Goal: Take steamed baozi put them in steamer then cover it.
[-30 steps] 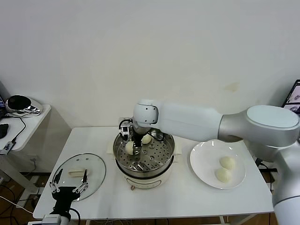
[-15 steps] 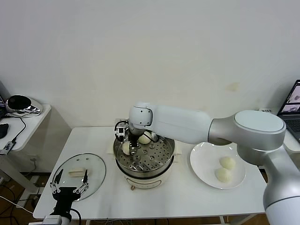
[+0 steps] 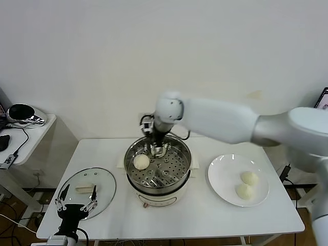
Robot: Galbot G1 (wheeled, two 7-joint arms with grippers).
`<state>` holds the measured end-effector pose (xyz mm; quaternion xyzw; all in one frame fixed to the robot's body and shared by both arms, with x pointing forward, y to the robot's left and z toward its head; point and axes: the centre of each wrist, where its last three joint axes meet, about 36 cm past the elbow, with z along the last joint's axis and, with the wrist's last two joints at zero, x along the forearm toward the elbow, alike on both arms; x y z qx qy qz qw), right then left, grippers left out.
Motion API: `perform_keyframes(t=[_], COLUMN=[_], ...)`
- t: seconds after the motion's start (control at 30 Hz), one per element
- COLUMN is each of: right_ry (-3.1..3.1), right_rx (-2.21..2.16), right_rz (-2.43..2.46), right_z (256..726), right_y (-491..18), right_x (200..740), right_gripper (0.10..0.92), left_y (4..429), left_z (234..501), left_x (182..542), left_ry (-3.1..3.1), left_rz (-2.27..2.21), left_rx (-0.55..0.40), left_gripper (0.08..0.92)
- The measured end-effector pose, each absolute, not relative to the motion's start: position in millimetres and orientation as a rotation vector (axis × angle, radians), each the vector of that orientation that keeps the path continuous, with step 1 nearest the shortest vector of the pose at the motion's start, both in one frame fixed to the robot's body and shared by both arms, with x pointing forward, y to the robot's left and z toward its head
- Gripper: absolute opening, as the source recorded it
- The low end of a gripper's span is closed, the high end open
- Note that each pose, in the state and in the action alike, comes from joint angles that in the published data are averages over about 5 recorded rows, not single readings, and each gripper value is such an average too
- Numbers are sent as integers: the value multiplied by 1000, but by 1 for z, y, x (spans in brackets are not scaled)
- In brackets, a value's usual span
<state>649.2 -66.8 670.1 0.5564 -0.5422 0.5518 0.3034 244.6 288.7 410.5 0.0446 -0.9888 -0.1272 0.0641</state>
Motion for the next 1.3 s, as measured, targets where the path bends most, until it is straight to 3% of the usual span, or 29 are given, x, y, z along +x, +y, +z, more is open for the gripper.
perform_keyframes(t=[0.33,0.63,1.3], right_ry=[-1379,-1331,-1225], right_rx=[1475,1392,1296], right_rz=[1506,1524,1505], right_z=[682,639,525], right_y=[-206,-312,-386], right_x=[624,593,558], right_gripper=[823,823,823], left_y=[287,283,284], left_z=[412,409,405], left_x=[246,247,240], left_ry=[-2988,-2980,-2949], left_rz=[-379,-369,-390], left_rx=[116,120,146], left_gripper=[823,823,823])
